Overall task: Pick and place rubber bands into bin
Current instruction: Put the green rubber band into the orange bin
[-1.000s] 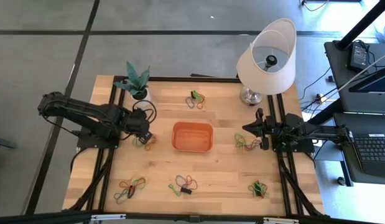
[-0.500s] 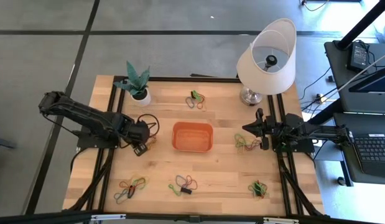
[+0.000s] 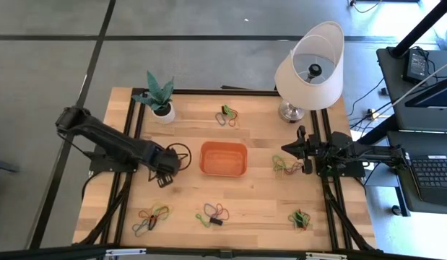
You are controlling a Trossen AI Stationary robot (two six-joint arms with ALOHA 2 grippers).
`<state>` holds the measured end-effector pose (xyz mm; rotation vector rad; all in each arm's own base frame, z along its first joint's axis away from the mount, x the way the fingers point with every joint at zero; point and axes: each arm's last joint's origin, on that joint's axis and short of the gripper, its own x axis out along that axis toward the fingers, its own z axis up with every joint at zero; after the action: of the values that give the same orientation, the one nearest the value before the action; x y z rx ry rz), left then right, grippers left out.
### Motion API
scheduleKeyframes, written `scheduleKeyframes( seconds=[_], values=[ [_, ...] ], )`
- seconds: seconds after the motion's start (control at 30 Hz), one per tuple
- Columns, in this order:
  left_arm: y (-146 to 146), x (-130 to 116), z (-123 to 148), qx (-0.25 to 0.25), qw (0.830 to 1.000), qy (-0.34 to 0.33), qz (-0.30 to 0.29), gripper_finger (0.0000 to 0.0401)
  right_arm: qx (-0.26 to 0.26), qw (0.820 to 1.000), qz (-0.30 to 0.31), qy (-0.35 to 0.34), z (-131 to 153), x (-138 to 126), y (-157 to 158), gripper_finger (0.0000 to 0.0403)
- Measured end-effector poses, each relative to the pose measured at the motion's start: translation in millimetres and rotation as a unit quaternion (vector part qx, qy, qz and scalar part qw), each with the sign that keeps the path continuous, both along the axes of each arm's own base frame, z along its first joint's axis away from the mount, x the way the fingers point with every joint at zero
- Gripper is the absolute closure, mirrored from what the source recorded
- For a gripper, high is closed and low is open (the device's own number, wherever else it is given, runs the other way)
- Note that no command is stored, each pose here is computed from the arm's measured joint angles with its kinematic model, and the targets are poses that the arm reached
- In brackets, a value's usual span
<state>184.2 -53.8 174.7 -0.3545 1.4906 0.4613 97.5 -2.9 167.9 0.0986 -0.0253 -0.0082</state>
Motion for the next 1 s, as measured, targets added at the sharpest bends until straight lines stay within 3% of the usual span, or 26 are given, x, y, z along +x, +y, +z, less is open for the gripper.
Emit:
scheduleKeyframes(
  seconds=[0.4, 0.67, 1.0],
  values=[
    [-5, 12, -34, -0.001, 0.996, 0.088, -0.028, 0.0314, 0.000, 1.000, 0.000, 0.000, 0, 0, 0, 0.0380],
    [-6, 13, -35, -0.016, 0.995, 0.092, -0.030, 0.0392, 0.001, 1.000, 0.000, 0.000, 0, 0, 0, 0.0380],
    [-11, 14, -31, -0.059, 0.993, 0.102, -0.025, 0.0399, 0.001, 1.000, 0.000, 0.000, 0, 0, 0, 0.0380]
  ],
)
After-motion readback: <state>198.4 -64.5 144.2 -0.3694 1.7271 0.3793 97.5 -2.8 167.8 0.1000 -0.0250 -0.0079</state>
